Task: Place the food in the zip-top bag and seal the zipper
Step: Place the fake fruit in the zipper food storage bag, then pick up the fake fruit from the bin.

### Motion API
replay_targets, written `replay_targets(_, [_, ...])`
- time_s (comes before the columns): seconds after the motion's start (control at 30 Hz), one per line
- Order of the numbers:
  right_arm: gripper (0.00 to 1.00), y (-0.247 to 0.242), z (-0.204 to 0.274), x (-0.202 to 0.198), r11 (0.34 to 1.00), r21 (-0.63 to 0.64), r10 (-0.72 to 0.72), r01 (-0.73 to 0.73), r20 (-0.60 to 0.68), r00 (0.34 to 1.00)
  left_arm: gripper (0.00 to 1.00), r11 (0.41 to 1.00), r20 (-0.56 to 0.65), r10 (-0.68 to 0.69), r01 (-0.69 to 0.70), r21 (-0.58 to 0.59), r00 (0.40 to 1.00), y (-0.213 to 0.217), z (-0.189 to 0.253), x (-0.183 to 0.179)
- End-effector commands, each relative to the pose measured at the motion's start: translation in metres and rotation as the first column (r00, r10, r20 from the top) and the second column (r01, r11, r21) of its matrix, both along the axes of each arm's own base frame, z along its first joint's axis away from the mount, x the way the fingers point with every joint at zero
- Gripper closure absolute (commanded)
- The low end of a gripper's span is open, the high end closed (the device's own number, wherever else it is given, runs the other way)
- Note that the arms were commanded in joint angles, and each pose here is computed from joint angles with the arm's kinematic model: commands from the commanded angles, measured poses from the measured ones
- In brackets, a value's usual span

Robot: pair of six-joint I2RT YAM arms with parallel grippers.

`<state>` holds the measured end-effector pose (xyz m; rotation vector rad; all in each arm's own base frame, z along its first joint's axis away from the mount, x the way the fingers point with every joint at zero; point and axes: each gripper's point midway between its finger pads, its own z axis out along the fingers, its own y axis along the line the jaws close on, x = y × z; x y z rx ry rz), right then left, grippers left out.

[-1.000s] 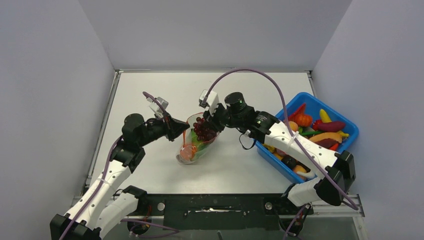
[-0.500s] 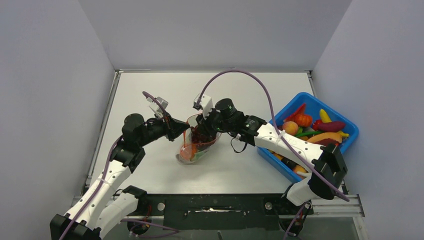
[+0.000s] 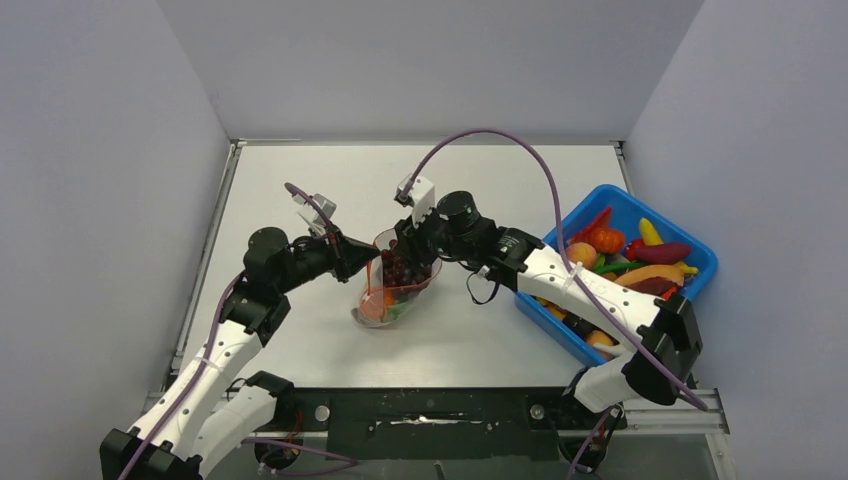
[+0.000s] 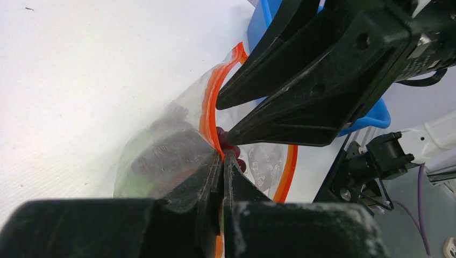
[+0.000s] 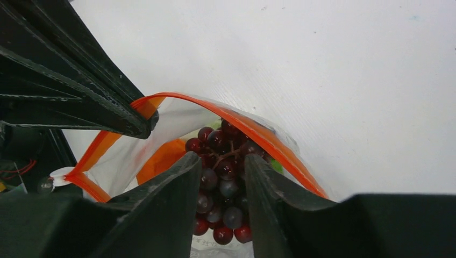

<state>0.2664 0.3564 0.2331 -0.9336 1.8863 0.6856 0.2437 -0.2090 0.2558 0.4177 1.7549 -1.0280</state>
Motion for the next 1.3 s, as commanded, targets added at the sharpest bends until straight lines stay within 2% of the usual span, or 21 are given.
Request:
replay_targets(0.0, [0.68,0.004,0.048,-0.002,0.992,0.121,-0.022,0.018,0.031,0.999,1.0,0.999,0.109,-0.008,0.013,-0.045,0.994,-0.003,0.03,0.001])
replay_targets(0.13, [0.75,0.007,0.032,0.0,0.99,0.134,-0.04,0.04,0.001,0.999,1.0,0.999,0.111,-0.011,0.016,-0.048,0.994,-0.003,0.03,0.0])
replay_targets(0.37, [0.79,0.018,-0.011,0.006,0.988,0.126,-0.079,0.091,-0.097,0.992,1.0,0.999,0.12,-0.006,0.013,-0.051,0.993,-0.002,0.033,0.0])
replay_targets(0.6, [0.83,0.011,-0.054,0.019,0.983,0.014,-0.178,0.182,-0.142,0.974,1.0,0.998,0.132,0.007,0.0,-0.056,0.991,0.0,0.038,-0.001])
replay_targets(0.73, [0.82,0.01,-0.056,0.021,0.981,-0.006,-0.195,0.196,-0.148,0.97,1.0,0.998,0.135,0.015,-0.007,-0.056,0.991,0.001,0.037,0.0])
replay_targets(0.93, [0.73,0.011,-0.027,0.018,0.98,0.045,-0.188,0.195,-0.124,0.974,1.0,0.999,0.135,0.04,-0.036,-0.029,0.99,0.005,0.03,0.004])
replay_targets(1.27, [0.4,-0.011,0.048,-0.001,0.967,0.182,-0.17,0.179,-0.062,0.983,1.0,0.985,0.19,0.134,-0.152,0.085,0.973,0.025,0.022,0.016])
